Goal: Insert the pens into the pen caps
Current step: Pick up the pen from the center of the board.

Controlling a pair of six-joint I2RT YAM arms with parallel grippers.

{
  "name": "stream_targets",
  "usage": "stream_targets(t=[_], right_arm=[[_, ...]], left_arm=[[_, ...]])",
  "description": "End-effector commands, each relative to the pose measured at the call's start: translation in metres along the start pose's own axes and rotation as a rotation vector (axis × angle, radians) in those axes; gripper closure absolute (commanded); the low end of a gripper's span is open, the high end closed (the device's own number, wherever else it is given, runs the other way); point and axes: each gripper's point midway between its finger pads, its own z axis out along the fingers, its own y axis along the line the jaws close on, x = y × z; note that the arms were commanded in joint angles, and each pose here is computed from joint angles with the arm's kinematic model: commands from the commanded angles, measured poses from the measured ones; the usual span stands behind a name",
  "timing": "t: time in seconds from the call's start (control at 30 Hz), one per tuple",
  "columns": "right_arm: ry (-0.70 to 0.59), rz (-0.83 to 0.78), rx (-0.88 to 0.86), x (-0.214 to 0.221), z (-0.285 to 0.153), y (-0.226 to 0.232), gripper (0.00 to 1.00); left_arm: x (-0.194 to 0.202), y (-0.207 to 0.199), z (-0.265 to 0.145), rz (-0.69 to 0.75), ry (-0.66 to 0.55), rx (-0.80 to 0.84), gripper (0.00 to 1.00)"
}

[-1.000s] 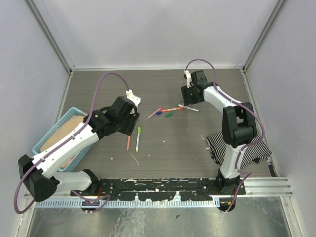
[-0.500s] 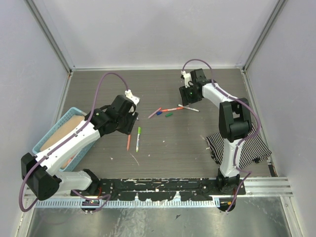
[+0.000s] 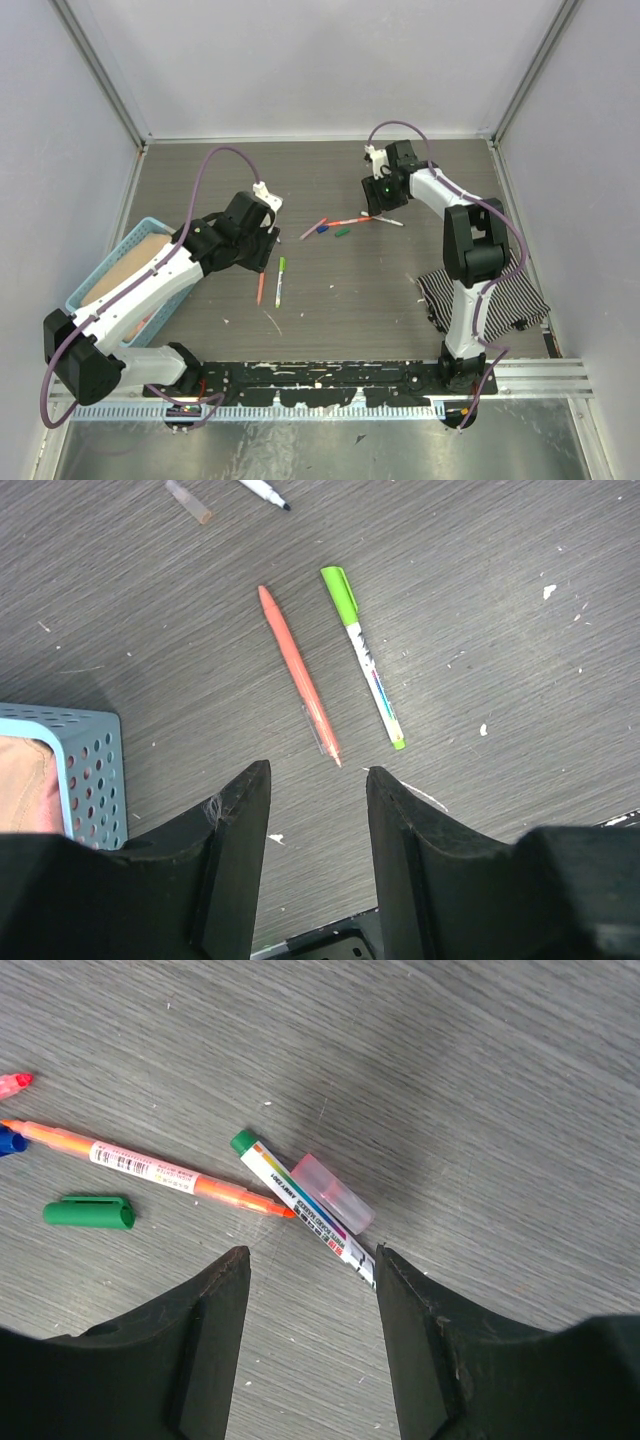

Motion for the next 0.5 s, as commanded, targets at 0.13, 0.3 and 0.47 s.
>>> stream_targets(t=[0.13, 0.3, 0.47], right_arm=[[-0.002, -0.037, -0.007, -0.003, 0.002, -0.003, 0.41], [0.021, -0.04, -0.019, 0.004, 0.004, -0.001, 0.4], [0.044, -0.04, -0.038, 0.013, 0.006, 0.002, 0.4]], left_arm=[[0.002, -0.001, 0.004, 0.004, 0.003, 0.013, 0.5], [0.002, 0.0, 0.005, 0.004, 0.005, 0.013, 0.5], [0.002, 0.0, 0.005, 0.002, 0.005, 0.011, 0.5]])
